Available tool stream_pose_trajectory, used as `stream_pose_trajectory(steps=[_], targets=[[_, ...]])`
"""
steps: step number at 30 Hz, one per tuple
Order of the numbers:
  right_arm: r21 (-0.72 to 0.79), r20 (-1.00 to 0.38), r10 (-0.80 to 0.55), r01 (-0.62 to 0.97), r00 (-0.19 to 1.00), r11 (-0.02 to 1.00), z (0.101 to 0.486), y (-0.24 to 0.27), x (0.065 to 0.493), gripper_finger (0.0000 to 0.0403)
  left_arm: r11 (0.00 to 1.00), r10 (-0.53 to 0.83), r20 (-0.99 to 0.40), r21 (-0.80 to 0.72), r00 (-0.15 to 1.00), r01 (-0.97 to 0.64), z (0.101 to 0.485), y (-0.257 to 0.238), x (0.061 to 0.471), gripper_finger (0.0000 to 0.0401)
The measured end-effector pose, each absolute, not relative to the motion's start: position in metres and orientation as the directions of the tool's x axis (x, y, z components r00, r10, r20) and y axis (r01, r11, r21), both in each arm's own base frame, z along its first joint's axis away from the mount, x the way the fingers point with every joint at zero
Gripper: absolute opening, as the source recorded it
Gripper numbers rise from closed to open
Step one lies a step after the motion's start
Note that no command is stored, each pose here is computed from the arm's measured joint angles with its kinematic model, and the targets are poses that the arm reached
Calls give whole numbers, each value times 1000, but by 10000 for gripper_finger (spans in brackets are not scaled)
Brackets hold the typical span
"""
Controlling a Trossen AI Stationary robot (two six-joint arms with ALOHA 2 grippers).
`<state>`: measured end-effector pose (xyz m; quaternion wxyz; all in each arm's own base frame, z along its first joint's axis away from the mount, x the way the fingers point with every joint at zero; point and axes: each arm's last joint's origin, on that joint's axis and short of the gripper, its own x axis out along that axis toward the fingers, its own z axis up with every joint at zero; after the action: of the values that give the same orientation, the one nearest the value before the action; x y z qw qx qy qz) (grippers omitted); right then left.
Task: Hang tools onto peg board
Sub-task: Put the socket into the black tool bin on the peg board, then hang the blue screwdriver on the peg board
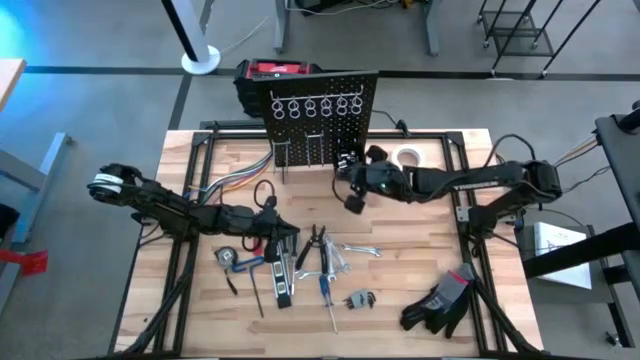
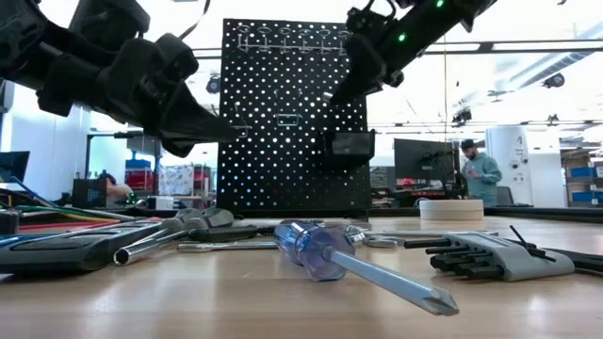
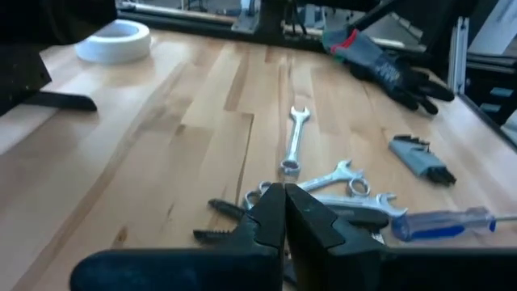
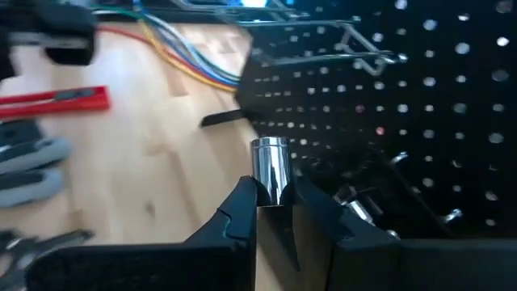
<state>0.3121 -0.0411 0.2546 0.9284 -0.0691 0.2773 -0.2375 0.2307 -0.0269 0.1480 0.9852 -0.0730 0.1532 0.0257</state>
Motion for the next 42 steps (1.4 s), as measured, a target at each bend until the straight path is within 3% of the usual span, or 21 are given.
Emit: stream_pose_trajectory(steps=[5, 10, 14, 25, 31, 42], targets=[[-203, -497, -530, 502, 687, 841, 249, -63, 311, 69, 988, 43, -318, -127, 947, -88, 147, -26, 230, 0], [-178, -468, -630, 632, 619, 754, 250, -72, 308, 93, 975, 166, -316, -86, 934, -202, 146, -23, 230, 0], [-182, -452, -641, 639, 620, 747, 254, -72, 306, 116, 962, 233, -334, -55, 913, -266, 144, -20, 228, 0], [-180, -458, -604, 597, 652, 781, 255, -55, 306, 163, 962, 232, -349, -55, 908, -267, 143, -20, 228, 19], [-150, -508, -468, 460, 723, 875, 245, -22, 307, 155, 967, 154, -365, -137, 918, -217, 142, -22, 228, 33], [-125, -560, -369, 364, 742, 923, 222, 24, 297, 120, 967, 130, -340, -164, 932, -194, 150, -24, 235, 77]])
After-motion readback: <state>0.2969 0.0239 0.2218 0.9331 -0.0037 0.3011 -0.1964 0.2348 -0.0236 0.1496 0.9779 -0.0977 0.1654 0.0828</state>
